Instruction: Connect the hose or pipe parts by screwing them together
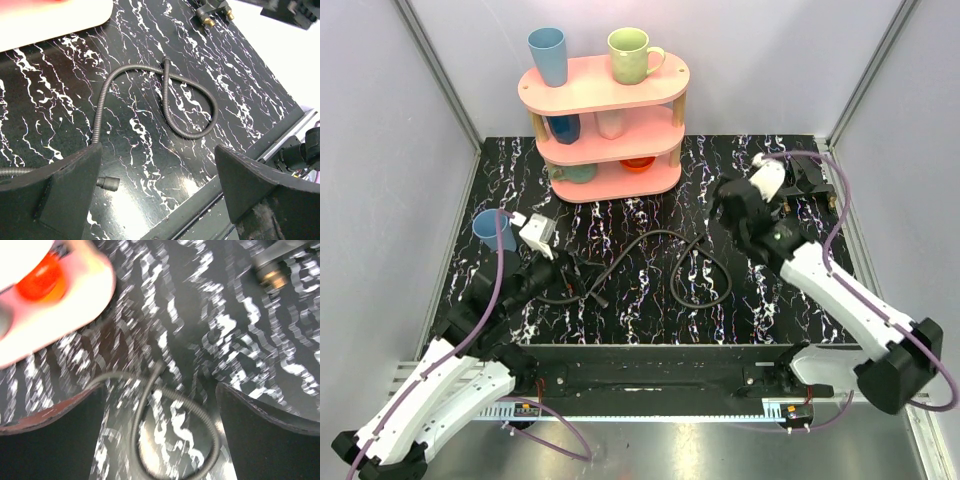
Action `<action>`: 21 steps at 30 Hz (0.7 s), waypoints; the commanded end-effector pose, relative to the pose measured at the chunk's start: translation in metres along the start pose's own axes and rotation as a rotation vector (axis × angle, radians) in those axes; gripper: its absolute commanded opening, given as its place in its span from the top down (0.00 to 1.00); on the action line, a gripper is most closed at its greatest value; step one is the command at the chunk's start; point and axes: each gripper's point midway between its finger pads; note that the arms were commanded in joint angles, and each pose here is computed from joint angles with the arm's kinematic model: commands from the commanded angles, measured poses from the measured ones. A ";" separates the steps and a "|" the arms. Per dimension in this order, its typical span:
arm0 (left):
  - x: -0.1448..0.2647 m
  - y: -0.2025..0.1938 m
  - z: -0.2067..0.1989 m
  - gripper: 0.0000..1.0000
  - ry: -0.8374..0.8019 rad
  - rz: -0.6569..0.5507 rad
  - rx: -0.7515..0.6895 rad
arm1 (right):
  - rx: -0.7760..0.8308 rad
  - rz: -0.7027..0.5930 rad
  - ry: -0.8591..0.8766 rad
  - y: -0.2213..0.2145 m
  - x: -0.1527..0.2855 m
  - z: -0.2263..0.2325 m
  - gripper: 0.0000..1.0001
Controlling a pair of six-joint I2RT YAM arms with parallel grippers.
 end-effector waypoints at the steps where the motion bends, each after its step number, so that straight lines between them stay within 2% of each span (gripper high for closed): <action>1: 0.007 0.025 -0.009 0.01 -0.021 -0.093 -0.008 | 0.014 -0.042 -0.244 0.044 -0.048 -0.057 0.00; 2: 0.008 0.025 -0.009 0.01 -0.020 -0.096 -0.008 | -0.025 -0.042 -0.298 0.054 -0.060 -0.078 0.00; 5: 0.009 0.025 -0.009 0.01 -0.021 -0.102 -0.007 | -0.070 -0.020 -0.338 0.067 -0.096 -0.098 0.01; 6: 0.009 0.025 -0.008 0.01 -0.019 -0.101 -0.007 | -0.109 -0.038 -0.378 0.084 -0.106 -0.119 0.01; 8: 0.009 0.024 -0.009 0.01 -0.025 -0.095 -0.006 | -0.114 0.037 -0.393 0.072 -0.137 -0.136 0.03; 9: 0.010 0.024 -0.010 0.01 -0.027 -0.096 -0.006 | -0.130 0.027 -0.410 0.084 -0.144 -0.148 0.04; 10: 0.010 0.023 -0.011 0.01 -0.034 -0.093 -0.005 | -0.104 0.058 -0.444 0.076 -0.160 -0.159 0.04; 12: 0.011 0.022 -0.012 0.01 -0.039 -0.092 -0.004 | -0.028 0.050 -0.465 0.093 -0.174 -0.169 0.03; 13: 0.011 0.022 -0.013 0.01 -0.042 -0.092 -0.003 | 0.006 0.081 -0.463 0.088 -0.189 -0.179 0.03; 15: 0.012 0.023 -0.014 0.01 -0.047 -0.095 -0.004 | 0.110 0.079 -0.416 0.107 -0.200 -0.180 0.01; 16: 0.012 0.022 -0.015 0.01 -0.052 -0.092 -0.005 | 0.178 0.113 -0.382 0.103 -0.211 -0.180 0.02; 18: 0.012 0.021 -0.016 0.01 -0.055 -0.089 -0.006 | 0.216 0.095 -0.421 0.119 -0.213 -0.197 0.00; 21: 0.011 0.021 -0.015 0.01 -0.050 -0.088 -0.006 | 0.308 0.099 -0.322 0.126 -0.226 -0.197 0.00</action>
Point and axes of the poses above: each gripper's point midway between its finger pads, its own x axis back along the fingers, its own z axis along the line the jaws close on, y = z × x, and after that the axes turned 3 degrees about x, right-handed
